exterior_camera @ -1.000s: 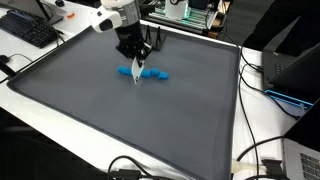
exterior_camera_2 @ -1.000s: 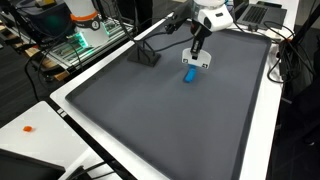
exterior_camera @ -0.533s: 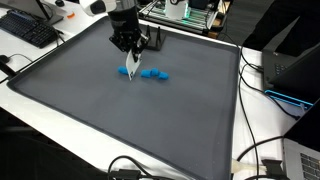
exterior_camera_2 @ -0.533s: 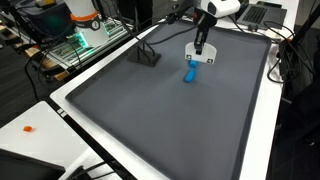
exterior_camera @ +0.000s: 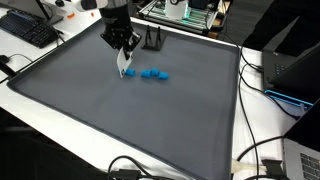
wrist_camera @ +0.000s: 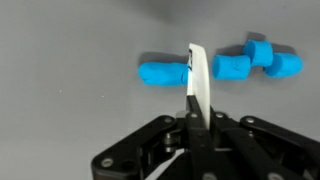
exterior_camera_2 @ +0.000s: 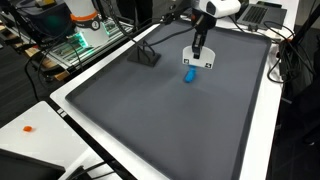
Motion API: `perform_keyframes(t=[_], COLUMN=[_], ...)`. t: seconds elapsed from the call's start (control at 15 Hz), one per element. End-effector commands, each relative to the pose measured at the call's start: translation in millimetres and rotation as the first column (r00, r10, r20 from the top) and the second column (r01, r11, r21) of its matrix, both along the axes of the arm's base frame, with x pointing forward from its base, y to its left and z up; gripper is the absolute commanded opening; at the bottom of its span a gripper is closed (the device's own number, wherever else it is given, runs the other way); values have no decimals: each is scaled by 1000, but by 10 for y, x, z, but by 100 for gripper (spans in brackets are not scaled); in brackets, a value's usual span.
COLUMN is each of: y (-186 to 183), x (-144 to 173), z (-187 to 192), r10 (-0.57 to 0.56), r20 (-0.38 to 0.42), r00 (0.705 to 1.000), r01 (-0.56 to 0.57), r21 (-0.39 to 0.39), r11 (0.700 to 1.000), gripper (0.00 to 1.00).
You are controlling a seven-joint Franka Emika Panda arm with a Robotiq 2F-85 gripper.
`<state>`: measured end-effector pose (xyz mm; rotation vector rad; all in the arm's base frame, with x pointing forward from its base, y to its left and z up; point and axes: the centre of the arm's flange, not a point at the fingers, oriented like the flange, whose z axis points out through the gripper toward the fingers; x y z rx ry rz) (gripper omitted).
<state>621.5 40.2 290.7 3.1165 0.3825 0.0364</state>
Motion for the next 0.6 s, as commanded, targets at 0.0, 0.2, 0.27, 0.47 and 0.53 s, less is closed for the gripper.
perform_keyframes(t=[0.0, 0.2, 0.27, 0.47, 0.53], y=[-98, -152, -166, -192, -193], x=[19, 36, 39, 48, 50], z=[-54, -92, -105, -169, -193], r10=[22, 34, 36, 40, 38], r20=[2, 2, 1, 1, -2], r00=[1000, 999, 999, 999, 999], r01=[-22, -34, -35, -40, -38], r21=[-37, -58, -63, -64, -61], r11=[999, 998, 997, 997, 997], gripper=[1, 1, 1, 1, 1])
